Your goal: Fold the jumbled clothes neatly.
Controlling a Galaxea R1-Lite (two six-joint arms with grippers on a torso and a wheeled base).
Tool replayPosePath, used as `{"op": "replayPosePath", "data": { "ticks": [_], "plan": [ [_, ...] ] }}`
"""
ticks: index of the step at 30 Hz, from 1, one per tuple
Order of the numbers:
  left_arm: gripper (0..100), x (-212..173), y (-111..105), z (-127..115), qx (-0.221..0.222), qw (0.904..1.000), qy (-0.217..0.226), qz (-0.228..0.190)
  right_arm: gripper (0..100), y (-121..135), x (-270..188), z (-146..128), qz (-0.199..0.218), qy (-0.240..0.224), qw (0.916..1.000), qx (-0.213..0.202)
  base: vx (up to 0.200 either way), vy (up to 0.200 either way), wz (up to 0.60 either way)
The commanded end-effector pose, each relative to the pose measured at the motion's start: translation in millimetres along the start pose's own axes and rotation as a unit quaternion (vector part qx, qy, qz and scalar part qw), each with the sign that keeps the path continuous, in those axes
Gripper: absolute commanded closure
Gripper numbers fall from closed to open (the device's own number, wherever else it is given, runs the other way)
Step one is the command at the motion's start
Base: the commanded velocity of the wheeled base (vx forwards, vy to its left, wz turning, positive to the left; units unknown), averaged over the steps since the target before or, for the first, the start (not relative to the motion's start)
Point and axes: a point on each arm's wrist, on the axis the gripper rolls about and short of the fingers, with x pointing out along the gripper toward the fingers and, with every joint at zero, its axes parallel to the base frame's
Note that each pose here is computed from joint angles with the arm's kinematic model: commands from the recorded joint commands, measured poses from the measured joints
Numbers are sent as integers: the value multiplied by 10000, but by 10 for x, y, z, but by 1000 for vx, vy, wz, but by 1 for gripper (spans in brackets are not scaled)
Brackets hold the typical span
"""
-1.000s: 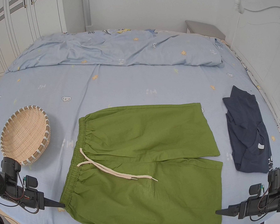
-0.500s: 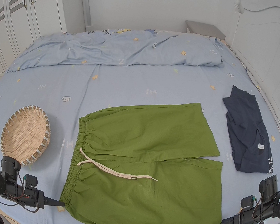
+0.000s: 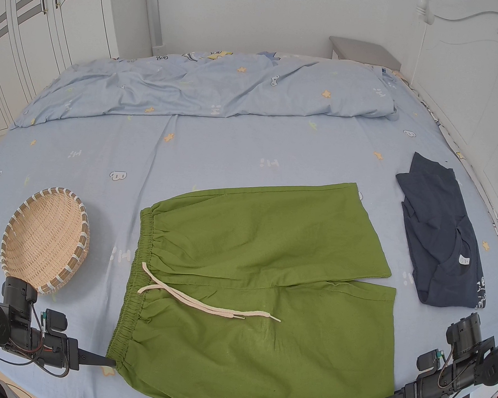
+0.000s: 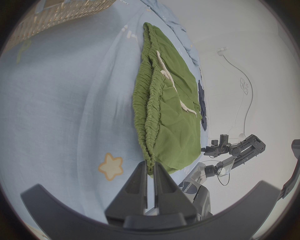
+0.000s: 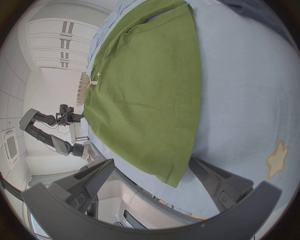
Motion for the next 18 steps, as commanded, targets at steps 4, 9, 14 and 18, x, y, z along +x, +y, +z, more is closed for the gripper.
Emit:
{"op": "replayPosePath", "data": {
  "ticks": [4, 9, 14, 18],
  "plan": [
    [100, 3, 2, 1, -5, 10000, 9, -2, 0, -50, 99, -54, 30, 367, 9992, 178, 0, 0, 0],
    [100, 1, 4, 6, -4, 10000, -1, 2, 0, -16, 110, -27, 369, 305, 9988, 66, 0, 0, 0],
    [100, 1, 4, 10, 2, 10000, -6, 2, 0, -15, 107, -28, 464, 311, 9984, 85, 0, 0, 0],
    [100, 3, 2, 4, -5, 10000, 9, -2, 0, -19, 102, -31, 464, 309, 9984, 112, 0, 0, 0]
  ]
}}
